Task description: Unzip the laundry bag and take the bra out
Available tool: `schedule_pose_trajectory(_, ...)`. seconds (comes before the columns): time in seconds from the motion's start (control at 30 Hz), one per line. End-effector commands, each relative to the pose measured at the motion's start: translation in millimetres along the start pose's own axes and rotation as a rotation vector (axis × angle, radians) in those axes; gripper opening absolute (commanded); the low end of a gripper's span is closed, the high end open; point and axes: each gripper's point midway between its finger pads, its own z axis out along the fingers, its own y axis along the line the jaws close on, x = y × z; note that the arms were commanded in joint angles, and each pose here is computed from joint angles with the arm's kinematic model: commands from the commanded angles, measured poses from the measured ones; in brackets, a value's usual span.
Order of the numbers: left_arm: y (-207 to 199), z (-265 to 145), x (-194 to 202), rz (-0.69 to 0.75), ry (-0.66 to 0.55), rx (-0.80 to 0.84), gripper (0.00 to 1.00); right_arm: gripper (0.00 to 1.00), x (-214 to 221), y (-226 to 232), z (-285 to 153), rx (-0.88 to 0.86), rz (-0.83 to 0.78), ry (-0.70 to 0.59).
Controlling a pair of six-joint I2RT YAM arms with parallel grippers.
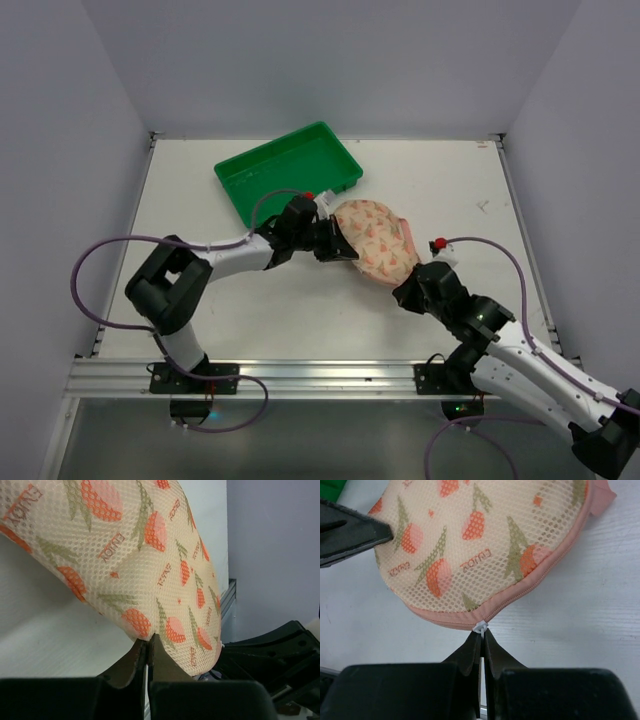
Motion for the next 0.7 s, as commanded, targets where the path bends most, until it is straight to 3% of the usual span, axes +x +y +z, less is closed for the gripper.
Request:
schedule_pose_trajectory(0.0,9,15,-26,0.182,0.023,0.005,0.0,0.0,11,-4,-2,0.007,0.01,0.054)
schedule_pose_trajectory(0.1,1,26,-47,0.204,-0.007,-0.006,0.03,0.0,21,17,10,-0.083,0.013,0.101)
schedule_pose_trajectory(0.2,-4,21,-59,0.166,-0.042,-0.02,0.33,0.0,19,48,20,-0.193,0.016,0.121)
schedule_pose_trajectory(0.23,3,18,-55,0.143,-0.044,-0.039,0.54,0.0,25,48,29,-0.177,0.006,0.153)
schedule_pose_trajectory(0.3,-1,3,-59,0.108,-0.101,-0.061,0.78,0.0,17,68,34,-0.227,-0.006,0.144)
schedule_pose_trajectory(0.4,14,-21,-50,0.032,-0.162,-0.136,0.98,0.0,11,83,49,-0.246,-0.026,0.134)
schedule_pose_trajectory(0.5,33,-38,-26,-0.054,-0.165,-0.176,1.0,0.0,7,94,60,-0.252,-0.039,0.131)
schedule_pose_trajectory(0.67,25,-31,-3,-0.123,-0.134,-0.111,0.99,0.0,8,111,72,-0.29,-0.044,0.163)
